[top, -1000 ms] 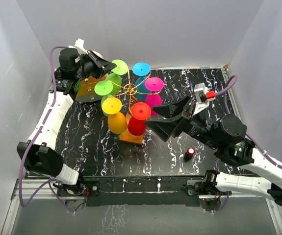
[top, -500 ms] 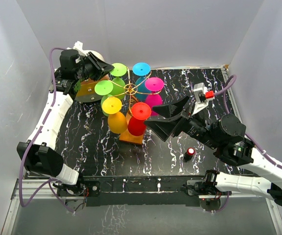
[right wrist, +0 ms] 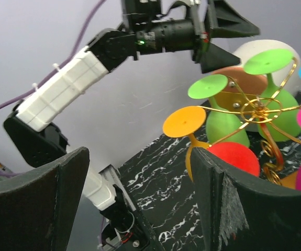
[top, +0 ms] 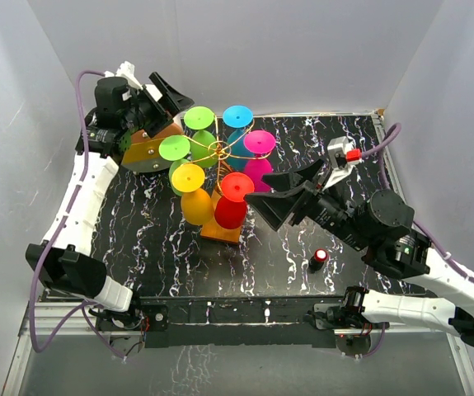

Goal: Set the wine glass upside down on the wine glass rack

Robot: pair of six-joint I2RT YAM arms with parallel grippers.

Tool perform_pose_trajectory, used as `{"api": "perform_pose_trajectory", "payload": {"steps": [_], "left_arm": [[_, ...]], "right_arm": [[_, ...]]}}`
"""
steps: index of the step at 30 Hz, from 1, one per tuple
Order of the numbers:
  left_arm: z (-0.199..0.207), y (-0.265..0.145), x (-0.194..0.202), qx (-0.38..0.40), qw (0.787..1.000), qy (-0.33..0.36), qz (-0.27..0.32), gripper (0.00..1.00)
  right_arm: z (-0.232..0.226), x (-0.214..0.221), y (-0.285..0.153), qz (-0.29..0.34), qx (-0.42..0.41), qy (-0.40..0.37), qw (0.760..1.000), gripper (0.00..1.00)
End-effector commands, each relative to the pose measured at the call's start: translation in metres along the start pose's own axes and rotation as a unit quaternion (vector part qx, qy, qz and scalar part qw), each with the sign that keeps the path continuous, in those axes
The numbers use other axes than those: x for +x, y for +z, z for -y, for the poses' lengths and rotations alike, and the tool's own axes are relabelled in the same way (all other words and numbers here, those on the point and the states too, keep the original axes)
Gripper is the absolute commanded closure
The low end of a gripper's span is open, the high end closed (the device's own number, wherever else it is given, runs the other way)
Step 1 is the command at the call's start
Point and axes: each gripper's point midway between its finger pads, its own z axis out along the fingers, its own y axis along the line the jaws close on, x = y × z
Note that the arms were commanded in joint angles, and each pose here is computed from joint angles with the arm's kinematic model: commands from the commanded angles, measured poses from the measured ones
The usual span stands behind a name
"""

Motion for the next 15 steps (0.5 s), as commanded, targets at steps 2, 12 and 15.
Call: {"api": "perform_pose_trajectory", "payload": {"steps": [2, 12, 15], "left_arm": [[0.006, -0.029, -0.035, -0.039, 0.996, 0.061, 0.053, 0.01], [-0.021, -0.092, -0.036, -0.137, 0.974, 0.169, 0.058, 0.01], [-0.031, -0.132, -0.026, -0.165, 0.964, 0.197, 0.071, 0.01]], "right_arm": [[0.023, -0.025, -0.012, 0.019, 0.084, -0.004, 0.996, 0.27], [0.092, 0.036, -0.057, -0.131, 0.262, -0.042, 0.955, 0.25], [0.107, 0.036, -0.077, -0.124, 0.302, -0.043, 0.944, 0.23]]}}
